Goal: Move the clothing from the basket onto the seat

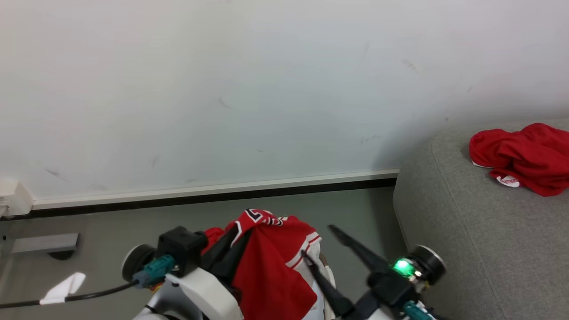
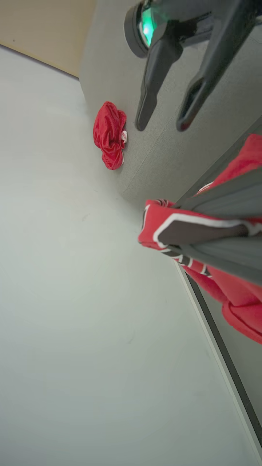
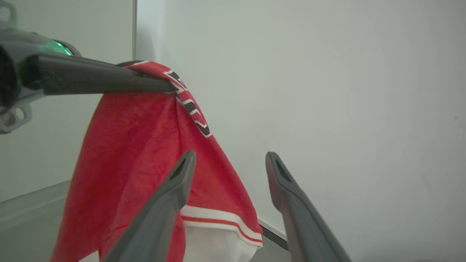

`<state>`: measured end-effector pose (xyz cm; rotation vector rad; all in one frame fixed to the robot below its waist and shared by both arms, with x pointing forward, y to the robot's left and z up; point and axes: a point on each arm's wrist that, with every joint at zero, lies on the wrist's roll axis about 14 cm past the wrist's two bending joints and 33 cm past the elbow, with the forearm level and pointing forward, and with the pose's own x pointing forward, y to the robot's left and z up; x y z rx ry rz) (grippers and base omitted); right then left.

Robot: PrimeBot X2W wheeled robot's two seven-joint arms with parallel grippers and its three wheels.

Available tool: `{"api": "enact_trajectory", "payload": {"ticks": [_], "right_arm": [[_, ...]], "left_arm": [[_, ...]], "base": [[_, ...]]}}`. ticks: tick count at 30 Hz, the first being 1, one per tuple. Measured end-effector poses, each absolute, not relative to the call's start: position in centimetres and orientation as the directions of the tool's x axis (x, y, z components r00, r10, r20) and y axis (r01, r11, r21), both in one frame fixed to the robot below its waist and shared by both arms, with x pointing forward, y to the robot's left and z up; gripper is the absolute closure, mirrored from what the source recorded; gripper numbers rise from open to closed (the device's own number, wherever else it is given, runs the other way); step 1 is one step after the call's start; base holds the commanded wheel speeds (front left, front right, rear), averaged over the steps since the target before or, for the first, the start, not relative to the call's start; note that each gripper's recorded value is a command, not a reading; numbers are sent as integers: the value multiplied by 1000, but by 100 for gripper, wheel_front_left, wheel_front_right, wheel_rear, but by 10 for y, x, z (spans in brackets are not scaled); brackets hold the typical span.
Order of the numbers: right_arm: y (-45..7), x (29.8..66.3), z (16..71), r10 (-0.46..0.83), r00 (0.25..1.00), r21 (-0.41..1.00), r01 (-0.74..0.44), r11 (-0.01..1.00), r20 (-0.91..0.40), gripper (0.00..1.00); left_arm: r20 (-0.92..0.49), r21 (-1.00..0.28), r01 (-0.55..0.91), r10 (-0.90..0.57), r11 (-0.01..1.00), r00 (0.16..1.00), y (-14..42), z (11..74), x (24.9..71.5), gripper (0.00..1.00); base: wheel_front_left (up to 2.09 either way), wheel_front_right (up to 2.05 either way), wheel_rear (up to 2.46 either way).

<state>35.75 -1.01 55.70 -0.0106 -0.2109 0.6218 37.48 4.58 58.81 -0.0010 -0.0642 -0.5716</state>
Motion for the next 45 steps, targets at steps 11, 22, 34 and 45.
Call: {"api": "enact_trajectory", "payload": {"ticks": [11, 22, 34, 45], "right_arm": [[40, 355, 553, 784, 614, -228, -753, 617, 94, 0], [49, 359, 536, 772, 633, -13, -773, 634, 52, 100], [-16, 394, 558, 604, 786, 41, -613, 789, 133, 100], [-132, 404, 567, 323, 930, 35, -334, 942, 175, 100]], "left_arm": [[65, 12, 646, -645, 763, 761, 12, 591, 357, 100], [83, 1, 679, -677, 734, 731, 0, 597, 346, 100], [60, -42, 672, -670, 739, 740, -9, 576, 358, 0], [51, -92, 744, -743, 662, 667, -52, 556, 360, 0]], "base": [[0, 0, 0], [0, 0, 0], [0, 0, 0], [0, 0, 0]]}}
